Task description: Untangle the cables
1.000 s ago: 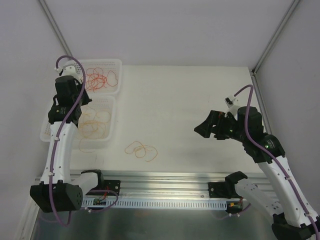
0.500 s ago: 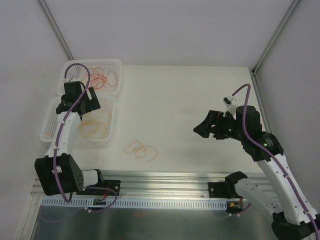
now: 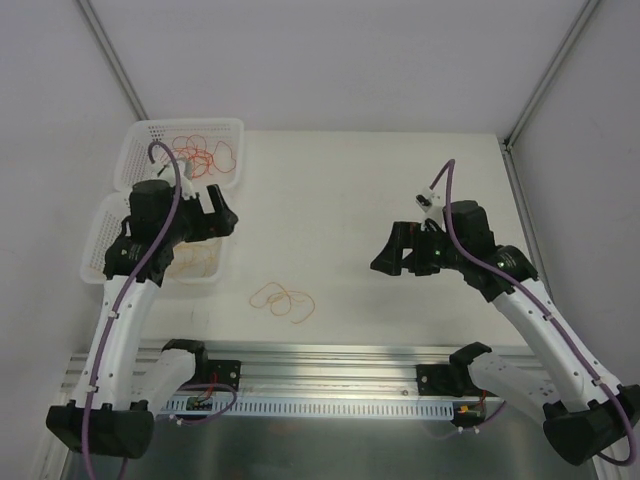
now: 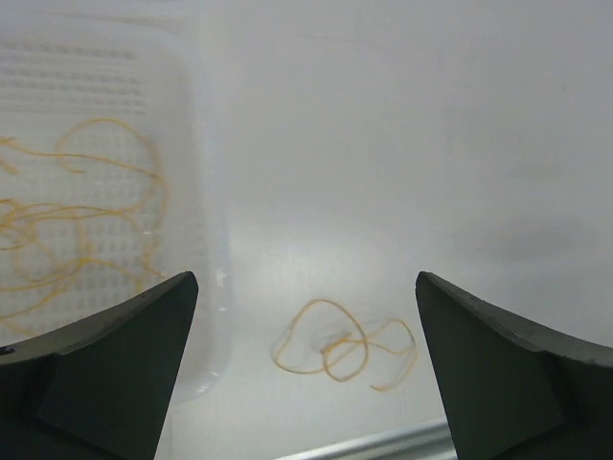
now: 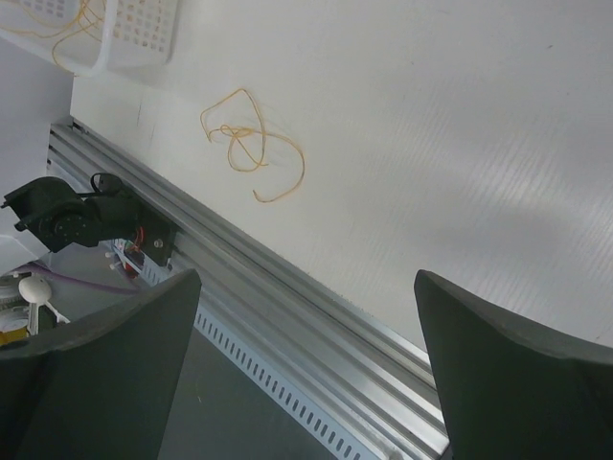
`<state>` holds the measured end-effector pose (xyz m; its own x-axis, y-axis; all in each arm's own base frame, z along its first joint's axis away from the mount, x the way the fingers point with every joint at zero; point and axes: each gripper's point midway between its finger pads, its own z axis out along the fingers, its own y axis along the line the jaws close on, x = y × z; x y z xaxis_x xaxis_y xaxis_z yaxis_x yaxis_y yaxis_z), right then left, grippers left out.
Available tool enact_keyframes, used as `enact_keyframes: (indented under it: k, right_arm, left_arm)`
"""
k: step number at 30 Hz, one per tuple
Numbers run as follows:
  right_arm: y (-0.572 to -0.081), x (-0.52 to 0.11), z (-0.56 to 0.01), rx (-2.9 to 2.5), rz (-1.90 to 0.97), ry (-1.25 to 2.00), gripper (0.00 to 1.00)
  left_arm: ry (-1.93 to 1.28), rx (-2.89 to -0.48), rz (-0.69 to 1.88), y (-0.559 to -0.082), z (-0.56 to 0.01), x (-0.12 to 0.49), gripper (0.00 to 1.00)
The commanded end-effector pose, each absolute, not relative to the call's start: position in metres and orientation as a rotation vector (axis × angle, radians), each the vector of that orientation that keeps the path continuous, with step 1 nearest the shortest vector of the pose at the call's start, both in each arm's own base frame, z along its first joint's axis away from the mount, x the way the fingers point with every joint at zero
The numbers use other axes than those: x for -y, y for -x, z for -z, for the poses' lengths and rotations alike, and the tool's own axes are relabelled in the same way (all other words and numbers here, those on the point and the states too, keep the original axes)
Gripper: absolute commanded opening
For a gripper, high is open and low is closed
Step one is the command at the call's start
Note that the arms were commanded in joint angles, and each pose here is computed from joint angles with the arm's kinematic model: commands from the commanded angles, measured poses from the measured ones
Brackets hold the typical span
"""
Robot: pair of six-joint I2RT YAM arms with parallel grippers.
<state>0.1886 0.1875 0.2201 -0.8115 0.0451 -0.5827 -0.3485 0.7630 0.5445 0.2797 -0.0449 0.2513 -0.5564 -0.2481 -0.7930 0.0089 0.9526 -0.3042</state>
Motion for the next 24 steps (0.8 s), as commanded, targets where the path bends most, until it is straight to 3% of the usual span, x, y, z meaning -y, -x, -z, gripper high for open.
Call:
enact_keyframes:
  k: [1, 6, 10, 19, 24]
  right_arm:
    - [-0.193, -0.200, -0.225, -2.324, -0.930, 0.297, 1.00]
    - [-0.191, -0.204, -0.216, -2.347, -0.923, 0.322, 1.00]
    - [-0.189, -0.206, -0.210, -2.369, -0.918, 0.326, 1.00]
    - [-0.184, -0.209, -0.208, -2.380, -0.920, 0.333, 1.00]
    - [-0.180, -0.205, -0.207, -2.390, -0.895, 0.330, 1.00]
  left_arm:
    - [0.079, -2.253, 0.569, -0.249, -0.227, 0.101, 0.99]
    - [-0.057, -2.402, 0.622, -0.214, -0.184, 0.150, 0.99]
    - [-0.118, -2.531, 0.504, -0.202, -0.140, 0.166, 0.99]
    - [-0.438, -2.637, 0.274, -0.217, -0.075, 0.198, 0.98]
    - [-0.536, -2.675, 0.244, -0.215, -0.057, 0.205, 0.92]
